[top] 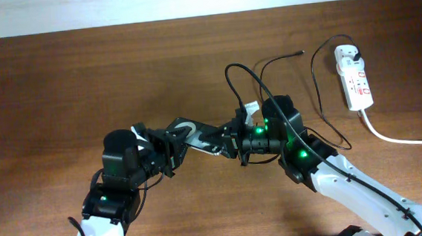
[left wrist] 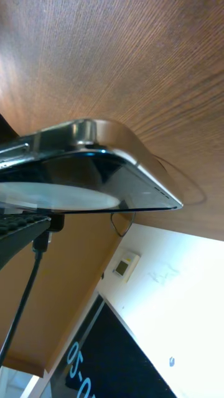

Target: Plug charger to phone and switch on socket

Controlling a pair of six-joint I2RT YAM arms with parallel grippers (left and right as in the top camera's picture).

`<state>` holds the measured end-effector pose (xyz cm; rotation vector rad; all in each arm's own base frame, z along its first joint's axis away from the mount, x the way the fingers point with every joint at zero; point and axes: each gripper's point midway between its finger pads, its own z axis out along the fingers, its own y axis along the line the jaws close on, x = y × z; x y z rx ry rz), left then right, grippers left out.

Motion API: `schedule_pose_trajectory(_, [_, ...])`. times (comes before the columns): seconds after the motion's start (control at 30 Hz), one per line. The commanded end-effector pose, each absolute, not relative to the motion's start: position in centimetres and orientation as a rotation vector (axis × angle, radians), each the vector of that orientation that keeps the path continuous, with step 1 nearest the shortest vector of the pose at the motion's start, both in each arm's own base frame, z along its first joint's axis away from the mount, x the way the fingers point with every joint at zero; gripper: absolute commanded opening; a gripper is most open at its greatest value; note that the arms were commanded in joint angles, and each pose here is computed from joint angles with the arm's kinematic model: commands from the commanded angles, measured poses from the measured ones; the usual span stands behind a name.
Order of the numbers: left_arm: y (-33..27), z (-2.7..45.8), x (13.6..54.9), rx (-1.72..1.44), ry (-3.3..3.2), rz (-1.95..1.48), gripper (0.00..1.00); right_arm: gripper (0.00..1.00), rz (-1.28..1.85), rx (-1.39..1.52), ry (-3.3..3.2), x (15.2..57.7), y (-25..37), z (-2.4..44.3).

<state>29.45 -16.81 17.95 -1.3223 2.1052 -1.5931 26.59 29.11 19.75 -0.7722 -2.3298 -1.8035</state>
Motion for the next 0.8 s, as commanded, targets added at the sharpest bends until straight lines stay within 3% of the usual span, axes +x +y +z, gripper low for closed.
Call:
schedule_pose_trajectory(0.0, [-16.7,17.2,29.9,-1.350,2.105,-1.563,0.24,0.04,-1.846,-0.687,-2.312,25.9,29.5,21.4])
schedule_pose_trajectory(0.27, [-18.0,16.6,30.3,-1.335,2.132,-1.578,0.15,0.04,-1.847,-0.689,-2.314,25.9,29.5,21.4])
schedule_pose_trajectory(0.37, [-18.0,16.7,30.3,-1.328,2.128,-1.584,0.00,0.08,-1.866,-0.697,-2.358,26.5,29.3,21.2])
schedule_pose_trajectory(0.57, [-17.6,15.4,29.8,-1.389,2.166,-1.522,0.00,0.18,-1.914,-0.616,-2.475,27.1,29.1,21.1])
schedule_pose_trajectory(0.77, [-16.0,14.7,30.5,-1.342,2.155,-1.424,0.00,0.35,-1.932,-0.553,-2.519,27.1,29.1,21.0])
